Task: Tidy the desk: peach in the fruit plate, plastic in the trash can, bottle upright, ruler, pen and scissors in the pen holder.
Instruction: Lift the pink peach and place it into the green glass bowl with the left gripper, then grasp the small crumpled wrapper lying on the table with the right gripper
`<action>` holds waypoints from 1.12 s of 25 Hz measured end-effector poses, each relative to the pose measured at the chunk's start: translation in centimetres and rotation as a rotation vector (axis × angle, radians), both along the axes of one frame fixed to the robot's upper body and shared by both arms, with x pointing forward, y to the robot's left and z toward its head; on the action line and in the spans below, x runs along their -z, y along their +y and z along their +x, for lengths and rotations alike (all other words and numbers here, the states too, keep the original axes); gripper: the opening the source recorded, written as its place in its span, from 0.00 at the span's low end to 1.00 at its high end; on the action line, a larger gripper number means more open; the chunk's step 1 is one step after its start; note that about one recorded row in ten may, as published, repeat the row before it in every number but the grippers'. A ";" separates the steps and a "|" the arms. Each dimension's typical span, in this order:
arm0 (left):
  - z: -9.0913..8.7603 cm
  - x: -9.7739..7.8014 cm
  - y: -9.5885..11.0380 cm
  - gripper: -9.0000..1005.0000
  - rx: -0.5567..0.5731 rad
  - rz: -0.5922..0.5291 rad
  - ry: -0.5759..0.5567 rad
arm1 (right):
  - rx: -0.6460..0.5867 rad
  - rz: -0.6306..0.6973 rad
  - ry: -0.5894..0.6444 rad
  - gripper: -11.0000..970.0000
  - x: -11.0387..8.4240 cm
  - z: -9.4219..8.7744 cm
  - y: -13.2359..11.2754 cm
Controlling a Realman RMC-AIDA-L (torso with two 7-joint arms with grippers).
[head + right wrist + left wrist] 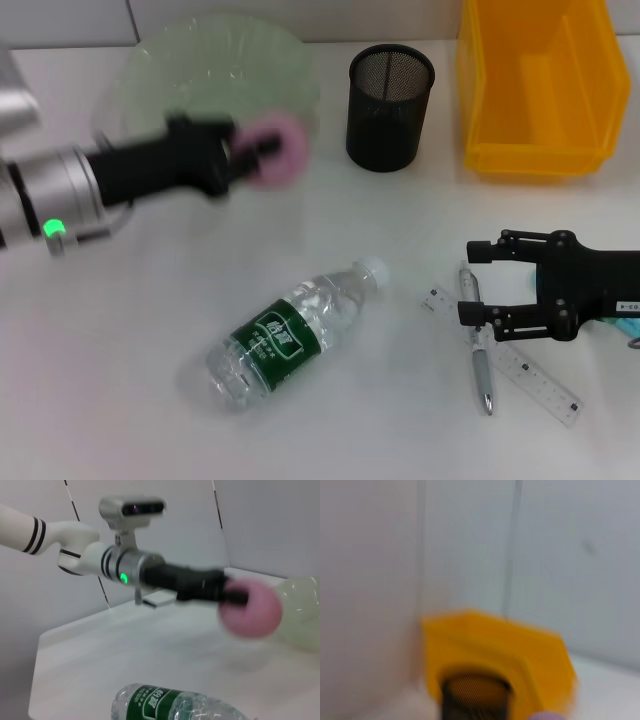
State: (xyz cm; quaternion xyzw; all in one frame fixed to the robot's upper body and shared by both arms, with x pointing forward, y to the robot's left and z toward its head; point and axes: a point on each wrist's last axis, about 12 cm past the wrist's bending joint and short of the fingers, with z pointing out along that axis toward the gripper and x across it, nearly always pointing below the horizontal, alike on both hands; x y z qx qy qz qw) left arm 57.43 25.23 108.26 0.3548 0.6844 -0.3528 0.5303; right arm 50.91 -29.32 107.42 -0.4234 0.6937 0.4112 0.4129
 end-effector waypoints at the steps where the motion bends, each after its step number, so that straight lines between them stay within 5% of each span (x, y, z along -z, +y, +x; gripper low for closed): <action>1: 0.8 -0.8 0.4 0.24 -0.068 -0.049 -0.040 | 0.001 0.001 0.000 0.84 0.0 0.0 0.0; 5: 3.6 -1.6 0.8 0.22 -0.259 -0.050 -0.073 | 0.003 0.004 -0.003 0.84 0.0 0.0 0.0; 8: 6.2 -1.2 -0.6 0.20 -0.359 0.077 -0.029 | 0.004 0.004 -0.003 0.84 -0.1 0.1 0.0; 15: 7.3 -0.5 -2.2 0.15 -0.397 0.168 -0.022 | 0.008 -0.002 0.002 0.84 0.0 0.2 0.1; 28: 6.9 -0.2 -2.0 0.58 -0.404 0.135 -0.020 | 0.034 -0.002 0.045 0.84 0.1 0.3 0.0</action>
